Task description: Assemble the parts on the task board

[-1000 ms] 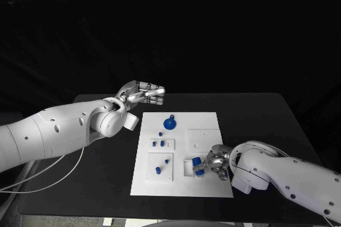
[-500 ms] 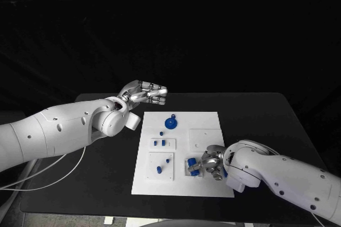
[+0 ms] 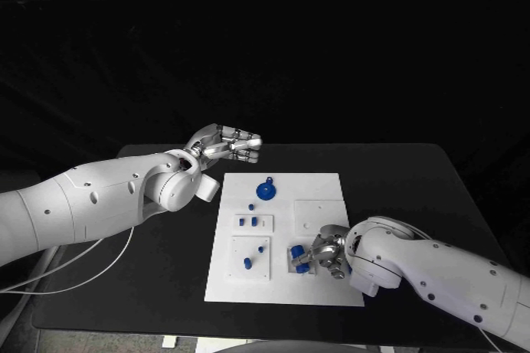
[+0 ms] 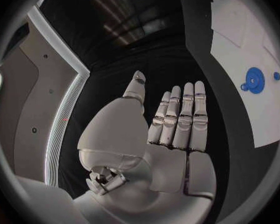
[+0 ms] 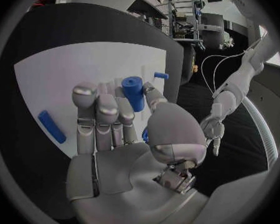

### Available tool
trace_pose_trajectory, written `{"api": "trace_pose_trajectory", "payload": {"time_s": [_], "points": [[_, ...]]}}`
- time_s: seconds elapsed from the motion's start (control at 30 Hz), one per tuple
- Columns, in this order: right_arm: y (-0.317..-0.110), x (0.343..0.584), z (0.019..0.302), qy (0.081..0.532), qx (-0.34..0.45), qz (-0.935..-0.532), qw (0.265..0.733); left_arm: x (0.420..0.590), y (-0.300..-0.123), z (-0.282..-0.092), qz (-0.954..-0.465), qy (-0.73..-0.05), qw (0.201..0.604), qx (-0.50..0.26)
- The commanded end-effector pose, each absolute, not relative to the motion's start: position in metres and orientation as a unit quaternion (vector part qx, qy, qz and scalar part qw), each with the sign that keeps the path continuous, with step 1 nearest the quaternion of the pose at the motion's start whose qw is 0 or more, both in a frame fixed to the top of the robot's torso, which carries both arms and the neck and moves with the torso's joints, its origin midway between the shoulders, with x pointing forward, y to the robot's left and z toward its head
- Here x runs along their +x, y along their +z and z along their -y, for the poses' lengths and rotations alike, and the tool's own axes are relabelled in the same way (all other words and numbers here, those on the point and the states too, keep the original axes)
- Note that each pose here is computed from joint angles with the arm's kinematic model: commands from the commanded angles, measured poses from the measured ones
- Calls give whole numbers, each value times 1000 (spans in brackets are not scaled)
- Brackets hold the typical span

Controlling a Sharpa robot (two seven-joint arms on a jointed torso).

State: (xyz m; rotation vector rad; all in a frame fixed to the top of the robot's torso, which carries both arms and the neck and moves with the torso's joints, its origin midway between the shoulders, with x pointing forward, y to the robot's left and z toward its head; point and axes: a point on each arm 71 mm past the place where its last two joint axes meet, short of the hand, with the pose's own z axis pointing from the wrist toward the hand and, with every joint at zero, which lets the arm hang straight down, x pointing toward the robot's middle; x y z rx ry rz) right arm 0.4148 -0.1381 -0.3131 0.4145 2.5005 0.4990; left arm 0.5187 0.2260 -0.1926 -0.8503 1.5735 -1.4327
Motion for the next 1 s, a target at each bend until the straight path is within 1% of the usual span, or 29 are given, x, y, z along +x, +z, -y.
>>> {"api": "trace_pose_trajectory", "payload": {"time_s": [0.03, 0.57, 1.0], "points": [[-317, 414, 140, 166, 141, -938, 269, 518, -192, -223, -628, -575, 406, -331], [-322, 413, 138, 161, 129, -944, 257, 518, -192, -223, -629, -574, 406, -332], [-320, 409, 136, 166, 119, -946, 254, 518, -192, -224, -629, -572, 407, -333]]}}
